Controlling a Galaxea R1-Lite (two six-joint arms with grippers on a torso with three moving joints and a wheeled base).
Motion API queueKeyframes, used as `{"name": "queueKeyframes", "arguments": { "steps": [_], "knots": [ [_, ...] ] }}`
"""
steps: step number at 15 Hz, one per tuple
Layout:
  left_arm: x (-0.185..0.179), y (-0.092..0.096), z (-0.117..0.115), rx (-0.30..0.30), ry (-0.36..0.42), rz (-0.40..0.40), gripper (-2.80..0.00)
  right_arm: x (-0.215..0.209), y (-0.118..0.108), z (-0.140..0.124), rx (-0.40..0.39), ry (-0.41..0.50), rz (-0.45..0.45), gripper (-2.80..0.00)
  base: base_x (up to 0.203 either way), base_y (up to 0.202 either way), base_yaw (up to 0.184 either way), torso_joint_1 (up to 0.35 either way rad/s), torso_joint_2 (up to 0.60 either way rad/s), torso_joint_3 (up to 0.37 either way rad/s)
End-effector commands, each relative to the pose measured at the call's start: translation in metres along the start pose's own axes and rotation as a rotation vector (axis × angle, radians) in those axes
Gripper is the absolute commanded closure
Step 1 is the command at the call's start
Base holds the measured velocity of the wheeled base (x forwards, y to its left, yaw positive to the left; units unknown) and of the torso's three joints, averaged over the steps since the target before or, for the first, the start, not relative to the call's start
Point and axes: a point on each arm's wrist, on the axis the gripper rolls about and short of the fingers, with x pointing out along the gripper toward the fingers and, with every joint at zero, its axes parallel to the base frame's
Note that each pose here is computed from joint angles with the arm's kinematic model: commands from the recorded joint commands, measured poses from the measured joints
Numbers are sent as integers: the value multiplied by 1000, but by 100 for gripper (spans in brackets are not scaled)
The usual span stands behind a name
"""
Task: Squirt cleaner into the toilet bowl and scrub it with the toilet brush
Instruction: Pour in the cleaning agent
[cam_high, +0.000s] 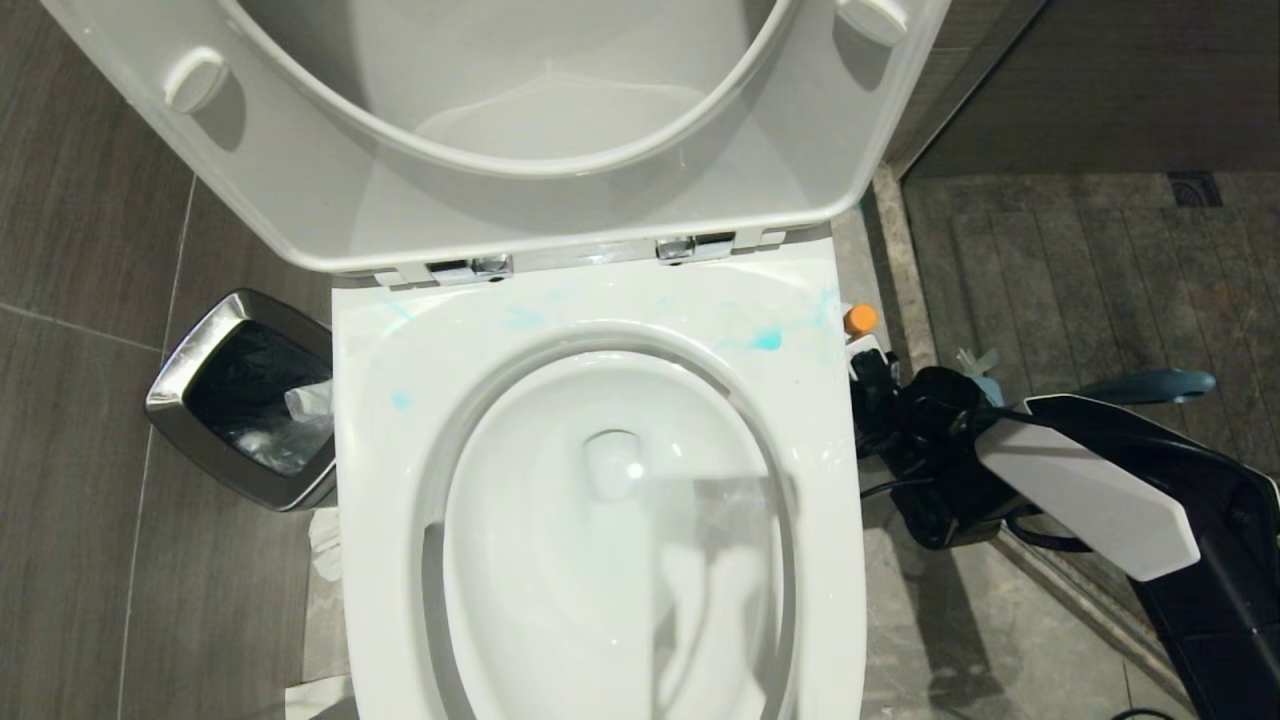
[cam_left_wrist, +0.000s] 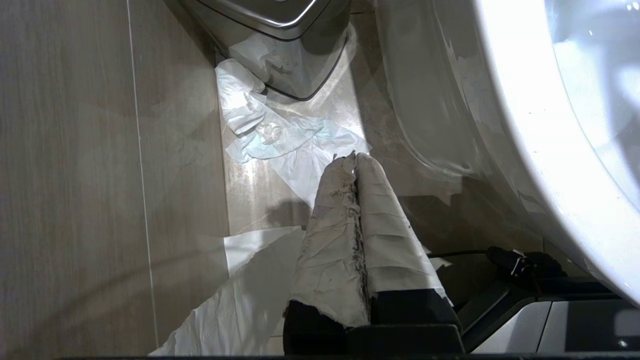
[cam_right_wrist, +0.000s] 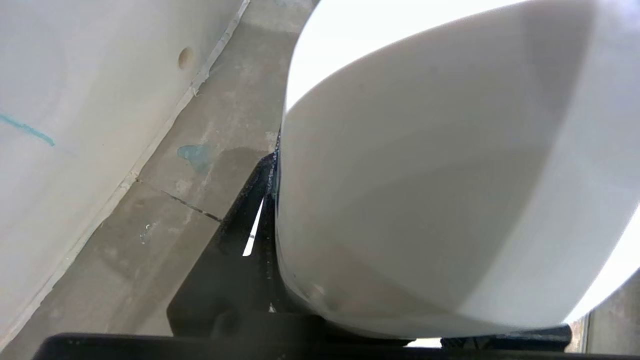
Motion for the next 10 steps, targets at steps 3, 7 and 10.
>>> {"name": "queueKeyframes", "arguments": {
  "steps": [3, 7, 10],
  "knots": [
    [0, 0, 0, 0, 2, 0, 0, 1, -8, 15, 1, -29, -21, 0, 0, 0, 0, 0, 0, 0],
    [0, 0, 0, 0, 2, 0, 0, -7, -22, 42, 12, -36, -33, 0, 0, 0, 0, 0, 0, 0],
    [0, 0, 0, 0, 2, 0, 0, -26, -32, 70, 16, -12, -23, 0, 0, 0, 0, 0, 0, 0]
  ]
}}
